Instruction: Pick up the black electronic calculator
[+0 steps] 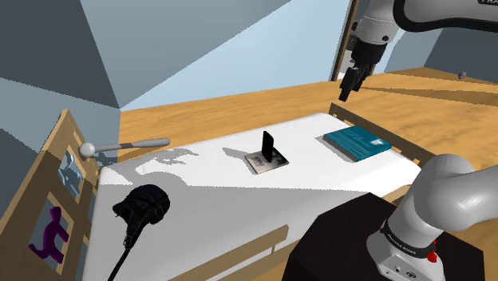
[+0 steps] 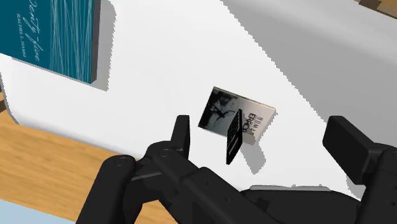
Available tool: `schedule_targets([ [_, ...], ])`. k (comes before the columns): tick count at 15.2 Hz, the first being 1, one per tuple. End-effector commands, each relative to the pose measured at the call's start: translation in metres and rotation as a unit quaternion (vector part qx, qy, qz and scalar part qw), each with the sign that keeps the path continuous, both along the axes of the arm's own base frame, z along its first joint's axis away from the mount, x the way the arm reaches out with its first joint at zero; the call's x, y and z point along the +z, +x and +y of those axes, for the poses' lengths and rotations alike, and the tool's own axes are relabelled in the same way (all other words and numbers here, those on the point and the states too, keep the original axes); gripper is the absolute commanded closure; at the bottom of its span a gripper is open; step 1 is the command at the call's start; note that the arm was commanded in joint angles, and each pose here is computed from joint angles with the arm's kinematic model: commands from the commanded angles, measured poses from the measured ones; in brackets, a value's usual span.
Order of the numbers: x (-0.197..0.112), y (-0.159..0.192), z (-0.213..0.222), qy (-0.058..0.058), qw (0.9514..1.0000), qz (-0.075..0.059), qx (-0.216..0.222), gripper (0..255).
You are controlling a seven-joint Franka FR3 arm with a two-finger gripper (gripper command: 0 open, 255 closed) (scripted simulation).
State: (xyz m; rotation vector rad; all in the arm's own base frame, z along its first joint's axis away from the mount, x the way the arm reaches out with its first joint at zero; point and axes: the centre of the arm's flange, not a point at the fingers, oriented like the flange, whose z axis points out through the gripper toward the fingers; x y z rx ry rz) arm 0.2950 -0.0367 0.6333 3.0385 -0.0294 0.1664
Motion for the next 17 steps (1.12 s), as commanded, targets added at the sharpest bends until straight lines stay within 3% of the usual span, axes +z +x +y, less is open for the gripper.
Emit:
schedule_targets([
  [1,0.0,0.0,0.0,0.0,1.0,0.0,0.0,0],
  [17,-0.152,0.154,0.002,0.025,0.9983,0.026,-0.044,0],
])
